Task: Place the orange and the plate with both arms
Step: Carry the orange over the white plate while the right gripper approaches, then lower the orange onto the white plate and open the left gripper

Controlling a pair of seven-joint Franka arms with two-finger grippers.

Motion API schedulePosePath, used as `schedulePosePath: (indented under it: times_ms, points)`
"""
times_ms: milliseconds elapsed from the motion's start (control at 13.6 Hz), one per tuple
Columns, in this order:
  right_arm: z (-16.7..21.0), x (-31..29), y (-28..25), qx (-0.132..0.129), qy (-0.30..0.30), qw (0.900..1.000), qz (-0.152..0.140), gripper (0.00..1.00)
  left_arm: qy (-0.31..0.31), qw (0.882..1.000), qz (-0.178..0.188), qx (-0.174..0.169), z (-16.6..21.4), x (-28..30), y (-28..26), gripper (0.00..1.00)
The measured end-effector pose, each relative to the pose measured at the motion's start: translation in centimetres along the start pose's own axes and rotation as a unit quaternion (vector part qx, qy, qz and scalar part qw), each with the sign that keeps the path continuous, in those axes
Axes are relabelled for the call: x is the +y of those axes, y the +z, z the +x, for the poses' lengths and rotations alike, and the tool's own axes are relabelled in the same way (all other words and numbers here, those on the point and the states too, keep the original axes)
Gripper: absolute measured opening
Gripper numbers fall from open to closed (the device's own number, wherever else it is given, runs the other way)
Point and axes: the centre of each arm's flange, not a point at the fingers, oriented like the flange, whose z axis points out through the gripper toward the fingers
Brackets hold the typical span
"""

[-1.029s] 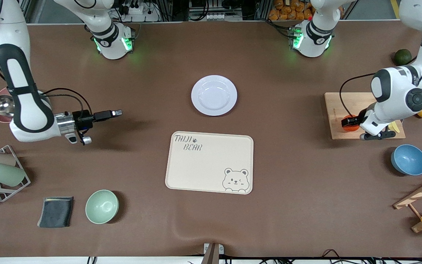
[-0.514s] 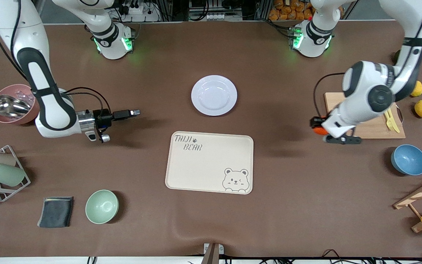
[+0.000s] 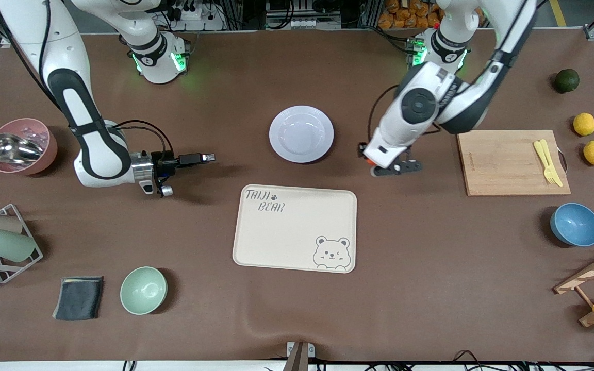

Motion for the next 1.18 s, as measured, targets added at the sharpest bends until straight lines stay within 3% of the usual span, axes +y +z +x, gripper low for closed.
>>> schedulePosePath:
  times_ms: [661,955,1176]
  points:
    - [-0.3,-1.3,5.4,0.017,-0.004,1.000,0.000,1.00,-0.091,0.994,-0.048,-0.043,-9.5,12.4,6.8,0.72]
    - [-0.3,-1.4,7.0,0.022,-0.017,1.000,-0.006,1.00,-0.102,0.993,-0.033,-0.054,-10.5,14.1,10.2,0.72]
    - [-0.5,-1.0,8.6,0.032,-0.029,0.999,0.013,1.00,-0.106,0.992,-0.032,-0.064,-10.6,14.4,13.0,0.72]
